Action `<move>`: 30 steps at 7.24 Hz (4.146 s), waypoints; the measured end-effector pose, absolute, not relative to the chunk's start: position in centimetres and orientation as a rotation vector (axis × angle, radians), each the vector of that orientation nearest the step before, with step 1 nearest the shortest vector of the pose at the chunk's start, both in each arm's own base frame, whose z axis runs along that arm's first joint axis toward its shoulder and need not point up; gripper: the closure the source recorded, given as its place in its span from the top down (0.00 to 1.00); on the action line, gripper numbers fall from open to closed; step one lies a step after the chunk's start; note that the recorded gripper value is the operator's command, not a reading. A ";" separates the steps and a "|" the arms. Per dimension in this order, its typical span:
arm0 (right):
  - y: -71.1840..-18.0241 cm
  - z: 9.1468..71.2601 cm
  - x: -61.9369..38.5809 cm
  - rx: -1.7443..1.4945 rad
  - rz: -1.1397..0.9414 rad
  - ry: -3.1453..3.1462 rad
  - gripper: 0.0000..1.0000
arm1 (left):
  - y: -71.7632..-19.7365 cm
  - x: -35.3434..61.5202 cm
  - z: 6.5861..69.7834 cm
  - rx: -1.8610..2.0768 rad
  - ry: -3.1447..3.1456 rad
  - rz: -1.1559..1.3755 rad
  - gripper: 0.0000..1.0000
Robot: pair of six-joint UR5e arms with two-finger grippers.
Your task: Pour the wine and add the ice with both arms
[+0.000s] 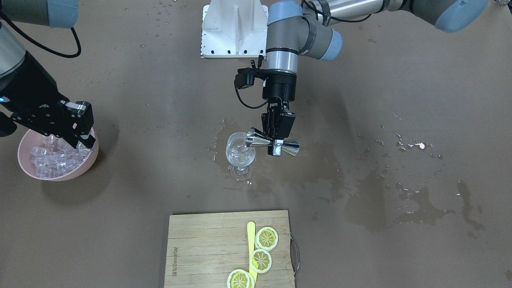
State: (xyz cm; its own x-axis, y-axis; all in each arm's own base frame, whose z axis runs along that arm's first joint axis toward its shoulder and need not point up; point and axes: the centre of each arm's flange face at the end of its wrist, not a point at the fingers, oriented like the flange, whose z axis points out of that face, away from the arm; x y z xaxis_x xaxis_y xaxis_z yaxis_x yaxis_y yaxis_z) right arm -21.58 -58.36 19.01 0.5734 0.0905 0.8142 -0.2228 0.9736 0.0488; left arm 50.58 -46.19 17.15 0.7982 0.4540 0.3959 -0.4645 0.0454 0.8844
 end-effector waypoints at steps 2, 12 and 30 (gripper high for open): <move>-58.1 17.8 -22.5 0.150 0.185 -0.956 0.22 | -46.3 50.5 17.0 1.355 -0.042 0.720 0.00; -62.9 14.0 -26.1 0.142 0.194 -0.933 0.22 | -45.5 51.1 16.7 1.330 -0.256 0.822 0.00; -59.8 4.3 -42.9 0.074 0.170 -0.825 0.22 | -48.7 38.3 35.9 1.360 0.482 0.378 0.00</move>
